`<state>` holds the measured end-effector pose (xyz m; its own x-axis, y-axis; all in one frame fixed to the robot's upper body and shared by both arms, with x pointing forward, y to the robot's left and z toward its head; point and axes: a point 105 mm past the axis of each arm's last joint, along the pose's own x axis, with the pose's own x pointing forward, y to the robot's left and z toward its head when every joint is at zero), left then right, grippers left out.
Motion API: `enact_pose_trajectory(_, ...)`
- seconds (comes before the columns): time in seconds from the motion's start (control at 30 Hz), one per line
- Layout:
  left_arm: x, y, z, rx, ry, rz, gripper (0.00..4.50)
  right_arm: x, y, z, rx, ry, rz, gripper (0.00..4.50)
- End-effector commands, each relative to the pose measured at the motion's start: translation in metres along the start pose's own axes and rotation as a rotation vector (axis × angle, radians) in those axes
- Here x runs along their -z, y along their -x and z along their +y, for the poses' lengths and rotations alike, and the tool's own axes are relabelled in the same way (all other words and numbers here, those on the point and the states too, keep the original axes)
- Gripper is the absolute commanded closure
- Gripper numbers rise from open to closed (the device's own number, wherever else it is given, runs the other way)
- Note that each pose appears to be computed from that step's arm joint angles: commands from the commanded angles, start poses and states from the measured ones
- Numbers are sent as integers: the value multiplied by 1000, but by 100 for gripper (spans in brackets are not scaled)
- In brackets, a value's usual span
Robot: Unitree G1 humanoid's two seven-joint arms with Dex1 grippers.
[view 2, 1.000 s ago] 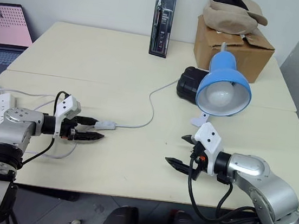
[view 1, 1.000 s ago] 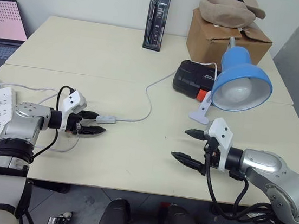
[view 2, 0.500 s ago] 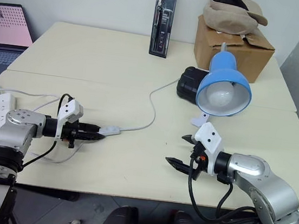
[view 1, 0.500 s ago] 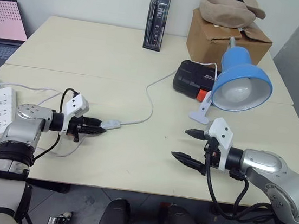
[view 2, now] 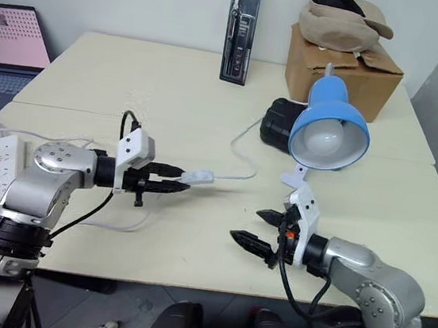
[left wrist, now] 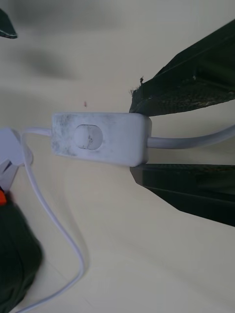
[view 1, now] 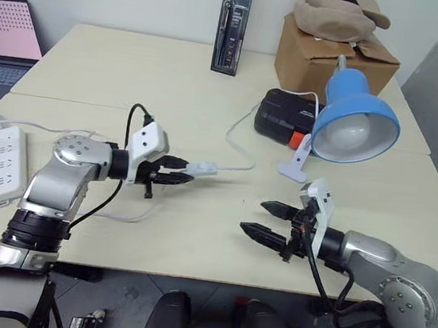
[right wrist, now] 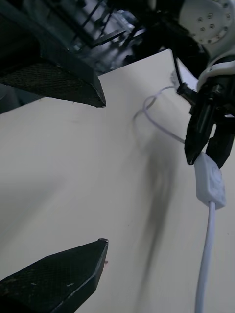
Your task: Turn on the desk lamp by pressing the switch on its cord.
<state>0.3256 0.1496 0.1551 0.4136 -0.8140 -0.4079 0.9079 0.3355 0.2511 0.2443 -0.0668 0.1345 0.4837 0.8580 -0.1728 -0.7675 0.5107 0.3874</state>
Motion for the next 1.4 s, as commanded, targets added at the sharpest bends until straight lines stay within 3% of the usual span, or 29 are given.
enact_pose_trajectory(0.03,-12,-10,0,-41,-45,16,344,-9,-17,0,11,-176,-99,0)
enact_pose_trajectory(0.27,-20,-22,4,-111,7,14,344,-25,-53,-1,11,-521,-248,0)
enact_pose_trajectory(0.5,-26,-25,3,-135,78,-13,344,-32,-75,-8,23,-666,-287,0)
enact_pose_trajectory(0.8,-36,-24,-2,-143,96,-18,344,-40,-94,-10,16,-726,-304,0)
enact_pose_trajectory(1.4,-33,-24,-1,-148,89,-4,344,-42,-98,-10,9,-728,-307,0)
